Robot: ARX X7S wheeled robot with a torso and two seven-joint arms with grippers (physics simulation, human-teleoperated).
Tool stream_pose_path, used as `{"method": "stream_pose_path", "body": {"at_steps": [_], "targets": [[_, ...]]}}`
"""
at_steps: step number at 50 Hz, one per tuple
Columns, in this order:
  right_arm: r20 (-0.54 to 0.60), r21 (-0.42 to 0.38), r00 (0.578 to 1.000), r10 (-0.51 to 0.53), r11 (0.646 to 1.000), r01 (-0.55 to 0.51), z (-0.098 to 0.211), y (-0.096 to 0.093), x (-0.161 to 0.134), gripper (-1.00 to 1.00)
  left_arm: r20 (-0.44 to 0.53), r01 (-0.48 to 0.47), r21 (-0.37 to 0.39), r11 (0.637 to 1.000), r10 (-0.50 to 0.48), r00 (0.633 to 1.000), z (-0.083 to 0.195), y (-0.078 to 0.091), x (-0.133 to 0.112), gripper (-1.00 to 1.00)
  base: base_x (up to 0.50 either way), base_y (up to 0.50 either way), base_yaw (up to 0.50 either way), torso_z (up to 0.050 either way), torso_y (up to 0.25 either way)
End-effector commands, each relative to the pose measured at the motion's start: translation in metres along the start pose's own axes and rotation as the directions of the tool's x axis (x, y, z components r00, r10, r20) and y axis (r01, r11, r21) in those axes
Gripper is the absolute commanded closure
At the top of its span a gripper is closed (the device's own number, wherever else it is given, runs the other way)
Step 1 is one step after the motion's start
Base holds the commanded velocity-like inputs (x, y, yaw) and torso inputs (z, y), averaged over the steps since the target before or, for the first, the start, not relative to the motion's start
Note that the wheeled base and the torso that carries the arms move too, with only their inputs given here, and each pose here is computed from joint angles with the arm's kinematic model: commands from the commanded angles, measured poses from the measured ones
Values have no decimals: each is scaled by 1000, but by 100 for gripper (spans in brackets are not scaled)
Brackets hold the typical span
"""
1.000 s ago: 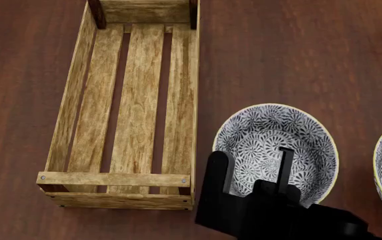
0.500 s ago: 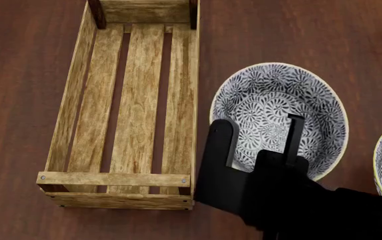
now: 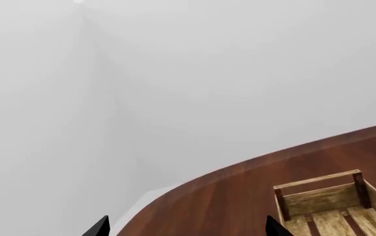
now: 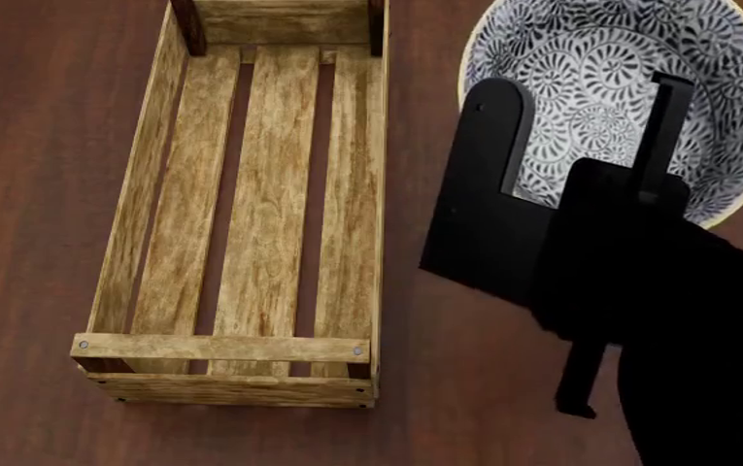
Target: Stack the left bowl on the right bowl and place them in the tray.
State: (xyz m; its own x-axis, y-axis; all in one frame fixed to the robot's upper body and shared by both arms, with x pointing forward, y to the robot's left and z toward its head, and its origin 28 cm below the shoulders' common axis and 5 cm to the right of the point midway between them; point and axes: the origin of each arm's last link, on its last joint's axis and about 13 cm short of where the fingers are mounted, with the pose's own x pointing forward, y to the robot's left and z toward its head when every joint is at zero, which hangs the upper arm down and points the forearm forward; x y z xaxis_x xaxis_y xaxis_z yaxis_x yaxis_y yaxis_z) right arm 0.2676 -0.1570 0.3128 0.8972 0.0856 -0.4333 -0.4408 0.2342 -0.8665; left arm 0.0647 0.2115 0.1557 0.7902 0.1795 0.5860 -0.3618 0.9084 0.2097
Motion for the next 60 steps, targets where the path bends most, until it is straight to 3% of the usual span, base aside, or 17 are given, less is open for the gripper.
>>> {"method": "stream_pose_path", "body": {"at_steps": [1,14,29,50,60], "targets": [[-51,17,992,-118,993,119,-10,-25,-25,100,7,7,-10,1000,-7,1000,-1,-1,3,-100,0,0,0,0,0],[-182,30,968,-172,983,180,-34,-33,-43,100,10,19,-16,1000,-19,1000,-4,-4,10,-100,0,0,0,0,0],[-284,79,942,-177,975,207,-56,-32,-38,100,14,11,-10,1000,-11,1000,0,0,2,-100,0,0,0,0,0],[-433,96,890,-141,975,201,-87,-10,-14,100,6,10,-6,1000,-10,1000,-2,-2,4,-100,0,0,0,0,0],[-454,100,882,-125,977,190,-86,4,-6,100,0,15,-5,1000,-15,1000,-5,-5,10,-100,0,0,0,0,0]]}}
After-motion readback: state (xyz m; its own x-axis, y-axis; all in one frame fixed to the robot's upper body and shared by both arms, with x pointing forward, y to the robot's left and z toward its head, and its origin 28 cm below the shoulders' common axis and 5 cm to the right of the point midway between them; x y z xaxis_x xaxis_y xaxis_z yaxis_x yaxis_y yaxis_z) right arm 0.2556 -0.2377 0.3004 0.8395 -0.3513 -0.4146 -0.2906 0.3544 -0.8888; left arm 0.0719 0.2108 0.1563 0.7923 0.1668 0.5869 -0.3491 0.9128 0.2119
